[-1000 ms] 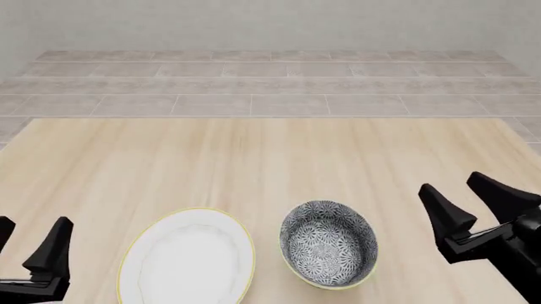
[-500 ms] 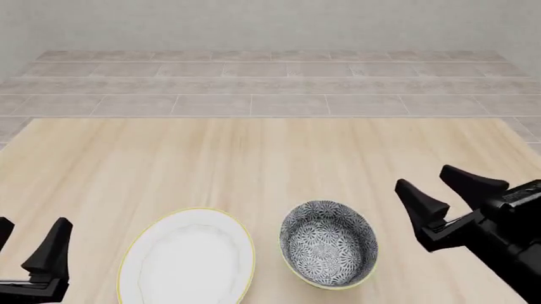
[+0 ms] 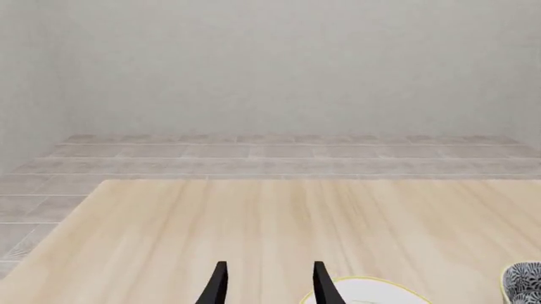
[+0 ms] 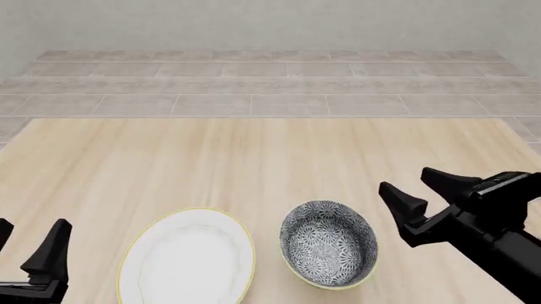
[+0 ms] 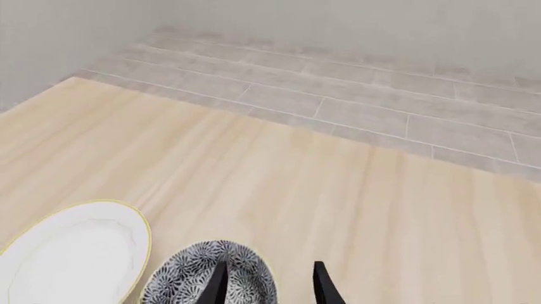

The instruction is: Put the bowl on the plate.

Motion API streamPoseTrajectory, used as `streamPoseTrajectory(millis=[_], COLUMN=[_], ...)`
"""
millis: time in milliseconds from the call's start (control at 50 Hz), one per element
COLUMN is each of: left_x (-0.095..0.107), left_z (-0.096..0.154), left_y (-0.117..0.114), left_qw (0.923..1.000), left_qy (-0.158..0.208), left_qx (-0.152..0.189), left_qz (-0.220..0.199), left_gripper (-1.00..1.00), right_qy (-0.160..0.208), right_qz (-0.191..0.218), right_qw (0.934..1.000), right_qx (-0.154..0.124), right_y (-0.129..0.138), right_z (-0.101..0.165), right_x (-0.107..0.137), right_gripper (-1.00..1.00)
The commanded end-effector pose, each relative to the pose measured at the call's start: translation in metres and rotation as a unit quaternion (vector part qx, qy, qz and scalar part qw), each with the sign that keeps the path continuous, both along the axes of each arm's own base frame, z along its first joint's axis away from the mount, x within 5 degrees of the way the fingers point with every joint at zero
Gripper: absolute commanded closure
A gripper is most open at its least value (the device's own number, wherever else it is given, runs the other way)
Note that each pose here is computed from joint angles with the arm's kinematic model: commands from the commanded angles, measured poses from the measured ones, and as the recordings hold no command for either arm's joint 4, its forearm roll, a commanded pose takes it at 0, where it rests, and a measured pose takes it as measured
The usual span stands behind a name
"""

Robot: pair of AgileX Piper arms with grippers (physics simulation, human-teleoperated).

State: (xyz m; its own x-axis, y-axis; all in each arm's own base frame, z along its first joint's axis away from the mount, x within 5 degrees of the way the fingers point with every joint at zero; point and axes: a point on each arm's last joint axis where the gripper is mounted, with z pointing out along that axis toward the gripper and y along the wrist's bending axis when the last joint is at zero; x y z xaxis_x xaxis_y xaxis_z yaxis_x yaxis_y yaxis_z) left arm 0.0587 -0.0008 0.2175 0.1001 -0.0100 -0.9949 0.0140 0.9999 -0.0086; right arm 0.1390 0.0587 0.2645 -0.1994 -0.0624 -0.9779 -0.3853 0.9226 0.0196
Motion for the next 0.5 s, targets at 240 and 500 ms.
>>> streamPoseTrajectory(millis=[240, 500], left_x=[0.001, 0.0], left_z=[-0.002, -0.002], left_y=[0.0, 0.0], left_qw=[1.0, 1.0], left_qy=[0.003, 0.003], left_qx=[0.002, 0.002], left_qz=[0.0, 0.0], left_gripper=[-1.0, -1.0], right_qy=[0.06, 0.083], right_qz=[-0.004, -0.007], right_qw=[0.9981, 0.9962], right_qx=[-0.014, -0.024], right_y=[0.007, 0.008], right_z=[-0.025, -0.035], right_x=[0.018, 0.024], right_gripper=[-1.0, -1.0])
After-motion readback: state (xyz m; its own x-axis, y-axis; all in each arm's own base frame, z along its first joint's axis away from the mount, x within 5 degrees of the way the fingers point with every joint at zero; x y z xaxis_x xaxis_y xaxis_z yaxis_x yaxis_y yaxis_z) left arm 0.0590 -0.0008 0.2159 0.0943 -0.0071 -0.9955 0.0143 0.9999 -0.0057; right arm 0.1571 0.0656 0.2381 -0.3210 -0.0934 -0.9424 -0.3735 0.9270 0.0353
